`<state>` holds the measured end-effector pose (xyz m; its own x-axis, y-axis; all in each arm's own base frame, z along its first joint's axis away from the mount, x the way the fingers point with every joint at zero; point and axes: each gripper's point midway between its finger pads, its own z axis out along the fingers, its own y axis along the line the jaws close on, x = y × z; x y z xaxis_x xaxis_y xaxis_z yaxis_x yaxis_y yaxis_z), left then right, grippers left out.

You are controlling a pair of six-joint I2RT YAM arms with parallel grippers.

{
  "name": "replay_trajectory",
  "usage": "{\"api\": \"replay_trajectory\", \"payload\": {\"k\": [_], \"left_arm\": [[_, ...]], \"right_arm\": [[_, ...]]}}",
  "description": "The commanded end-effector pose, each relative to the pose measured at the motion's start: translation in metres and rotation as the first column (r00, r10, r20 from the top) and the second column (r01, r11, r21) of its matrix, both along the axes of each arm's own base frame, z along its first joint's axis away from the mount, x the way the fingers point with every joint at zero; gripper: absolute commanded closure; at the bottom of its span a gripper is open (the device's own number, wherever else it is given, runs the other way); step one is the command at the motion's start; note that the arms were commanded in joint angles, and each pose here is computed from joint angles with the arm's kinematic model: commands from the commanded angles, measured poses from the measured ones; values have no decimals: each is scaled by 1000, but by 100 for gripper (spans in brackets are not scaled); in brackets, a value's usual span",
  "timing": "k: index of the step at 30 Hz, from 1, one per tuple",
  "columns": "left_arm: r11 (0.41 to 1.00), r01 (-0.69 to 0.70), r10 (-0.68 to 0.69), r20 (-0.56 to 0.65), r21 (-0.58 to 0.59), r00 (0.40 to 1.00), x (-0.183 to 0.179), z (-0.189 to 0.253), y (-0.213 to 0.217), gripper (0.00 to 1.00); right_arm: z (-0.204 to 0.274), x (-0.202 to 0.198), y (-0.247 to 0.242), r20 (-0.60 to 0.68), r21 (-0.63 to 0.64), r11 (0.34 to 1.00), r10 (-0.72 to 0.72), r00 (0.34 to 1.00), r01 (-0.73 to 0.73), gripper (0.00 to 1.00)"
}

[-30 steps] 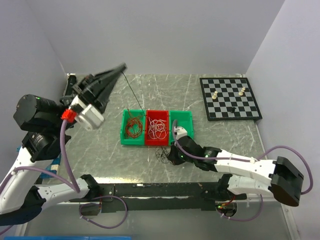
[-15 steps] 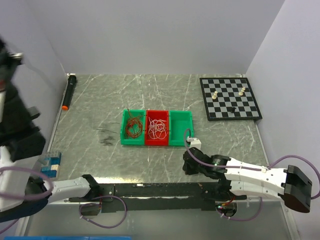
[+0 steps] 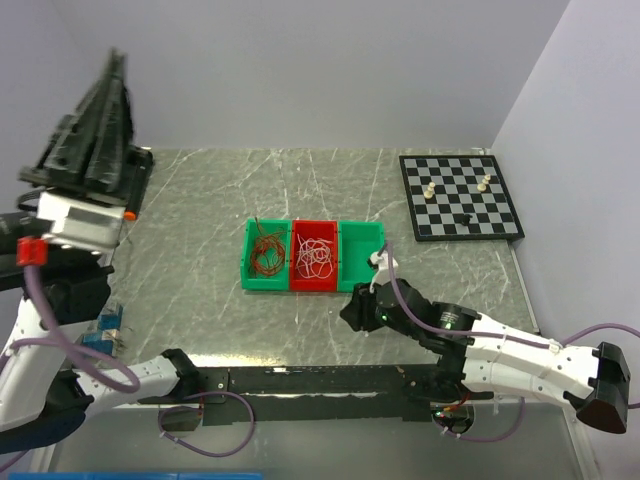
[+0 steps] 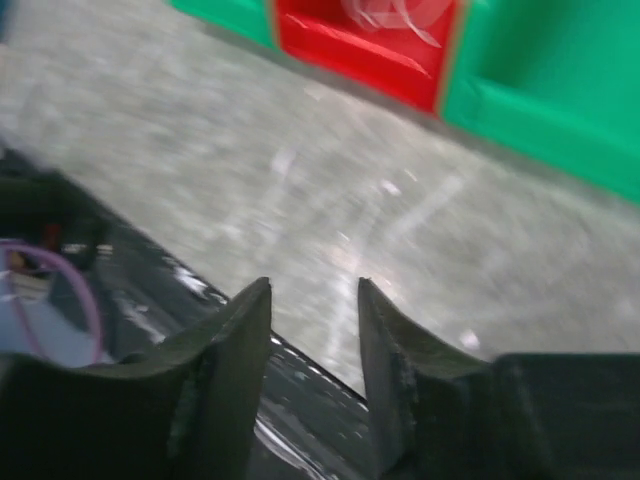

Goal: Untangle the cables

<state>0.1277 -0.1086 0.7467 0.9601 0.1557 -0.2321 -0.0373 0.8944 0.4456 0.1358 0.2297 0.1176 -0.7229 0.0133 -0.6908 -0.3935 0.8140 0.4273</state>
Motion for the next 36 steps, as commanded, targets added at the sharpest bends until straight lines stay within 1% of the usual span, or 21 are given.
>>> {"api": "replay_trajectory", "payload": {"k": [1, 3, 5, 7, 8, 11, 12, 14, 18, 20, 23, 28, 30, 33, 36], "left_arm": [[992, 62, -62, -8, 106, 998, -4, -12, -20, 99], [984, 77, -78, 0, 158, 997, -6, -19, -29, 98], [976, 93, -97, 11, 198, 995, -10, -25, -36, 98], [964, 125, -132, 14, 236, 991, -12, -32, -45, 98], [958, 140, -149, 18, 251, 989, -15, -34, -48, 97], [930, 198, -218, 32, 310, 975, -26, -44, -60, 94], [921, 216, -239, 30, 325, 971, -28, -48, -64, 94], [905, 233, -260, 31, 356, 965, -30, -53, -71, 95], [904, 258, -287, 35, 342, 957, -32, -47, -71, 95], [905, 267, -294, 33, 330, 955, -32, -44, -71, 95], [900, 269, -299, 37, 343, 954, -33, -46, -73, 96], [901, 271, -301, 38, 337, 953, -34, -47, -72, 97], [902, 269, -299, 39, 337, 953, -33, -49, -73, 97], [899, 281, -305, 21, 336, 952, -33, -54, -73, 98], [889, 308, -321, -19, 339, 947, -30, -62, -76, 99]], "right_arm": [[61, 6, 32, 150, 132, 983, 106, 983, -127, 49], [72, 4, 38, 177, 166, 973, 130, 976, -159, 41], [83, 1, 43, 201, 199, 960, 157, 967, -197, 35], [92, -4, 50, 226, 224, 943, 194, 955, -245, 31], [96, -4, 52, 240, 234, 937, 203, 949, -259, 28], [104, -5, 61, 265, 247, 922, 230, 936, -296, 24], [106, -3, 64, 274, 244, 922, 232, 933, -301, 24], [108, -6, 74, 278, 236, 907, 280, 919, -348, 23], [102, -1, 84, 267, 209, 911, 297, 917, -356, 23], [94, 5, 84, 260, 197, 925, 270, 927, -325, 23], [86, 15, 80, 254, 173, 949, 215, 943, -263, 25], [61, 30, 60, 240, 70, 987, 121, 963, -142, 29], [51, 32, 52, 248, 36, 993, 97, 964, -109, 30], [29, 36, 41, 215, -32, 998, 55, 975, -49, 30], [11, 33, 40, 187, -77, 996, 56, 981, -42, 31]]}}
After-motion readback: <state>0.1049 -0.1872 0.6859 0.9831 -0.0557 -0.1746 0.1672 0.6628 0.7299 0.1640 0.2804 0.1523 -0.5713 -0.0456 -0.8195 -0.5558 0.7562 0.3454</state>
